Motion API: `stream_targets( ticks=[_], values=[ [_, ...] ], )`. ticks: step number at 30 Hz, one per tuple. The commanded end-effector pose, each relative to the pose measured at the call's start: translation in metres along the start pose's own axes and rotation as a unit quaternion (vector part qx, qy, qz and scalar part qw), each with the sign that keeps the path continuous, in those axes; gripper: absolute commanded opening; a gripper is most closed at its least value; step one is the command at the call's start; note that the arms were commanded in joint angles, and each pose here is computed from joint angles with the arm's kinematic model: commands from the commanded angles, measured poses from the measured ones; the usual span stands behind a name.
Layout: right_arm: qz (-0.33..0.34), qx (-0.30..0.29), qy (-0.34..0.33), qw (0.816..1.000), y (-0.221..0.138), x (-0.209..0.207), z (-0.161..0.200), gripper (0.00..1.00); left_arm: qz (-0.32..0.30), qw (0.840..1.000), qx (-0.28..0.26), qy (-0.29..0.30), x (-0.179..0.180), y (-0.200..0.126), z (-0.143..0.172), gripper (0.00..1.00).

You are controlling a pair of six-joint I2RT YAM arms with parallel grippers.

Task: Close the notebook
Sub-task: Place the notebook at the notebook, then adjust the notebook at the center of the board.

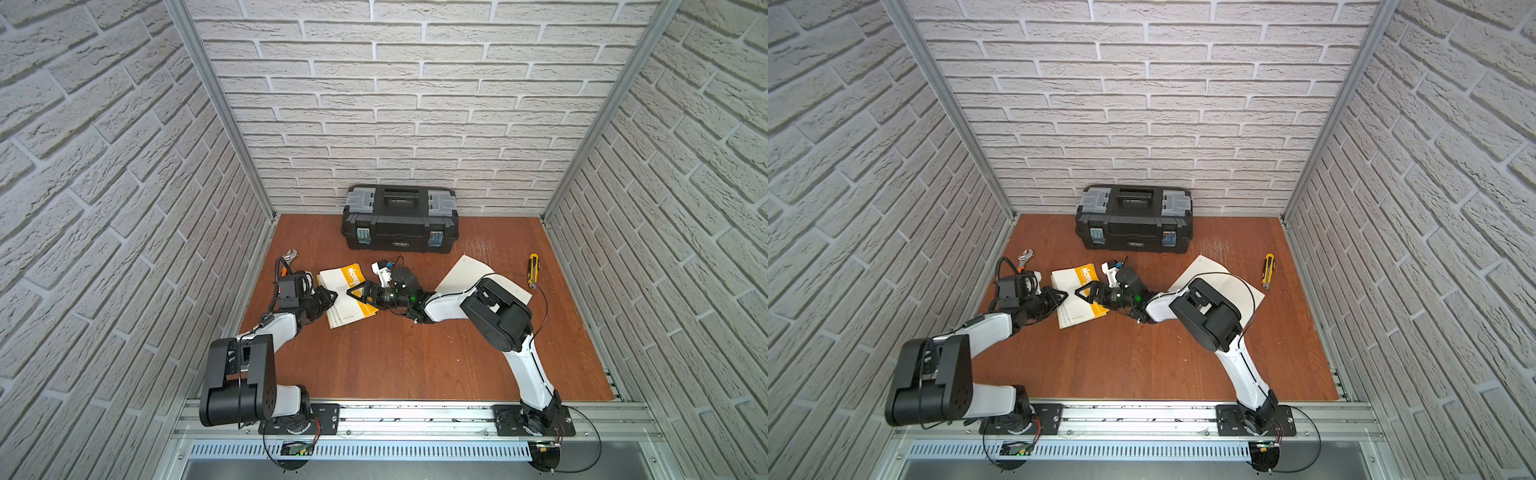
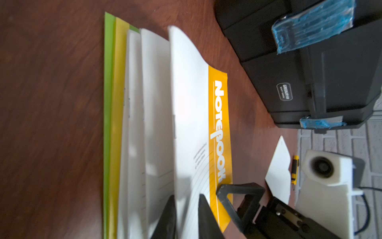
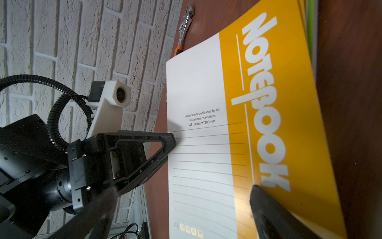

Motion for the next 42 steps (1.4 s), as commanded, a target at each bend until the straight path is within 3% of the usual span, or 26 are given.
stream_targets(
  ticks=[1,10,17,19,30,42],
  values=[
    [0.009,0.001,-0.004,1.0,0.0,-0.005,0.008,1.0,-0.004,0.999,-0.026,0.033,-0.015,-0.014,-0.008,0.33],
    [0.007,0.001,-0.003,1.0,0.0,-0.004,0.007,1.0,-0.008,0.996,-0.06,0.059,-0.03,-0.038,-0.004,0.34],
    [0.005,0.001,-0.005,1.0,-0.001,-0.001,0.006,1.0,0.053,0.998,-0.042,0.011,-0.018,-0.015,0.002,0.11],
    [0.005,0.001,-0.005,1.0,-0.001,-0.001,0.006,1.0,0.067,0.997,-0.041,-0.001,-0.016,-0.008,0.003,0.09],
    [0.005,0.001,-0.006,1.0,-0.001,-0.001,0.007,1.0,-0.01,1.0,-0.011,-0.013,0.011,0.007,0.015,0.13],
    [-0.015,-0.005,-0.019,1.0,-0.006,0.015,-0.001,1.0,-0.02,1.0,-0.001,-0.022,0.02,0.016,0.017,0.16]
  ],
)
Point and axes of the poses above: each gripper's point midway between its finger pads, its own y axis out along the fingers, its own x axis along the line the jaws close on, z = x × y, the point moved 10 cm from there along -y, back along the fingers, and after that the axes turned 4 degrees about -y, right-handed, at the moved point
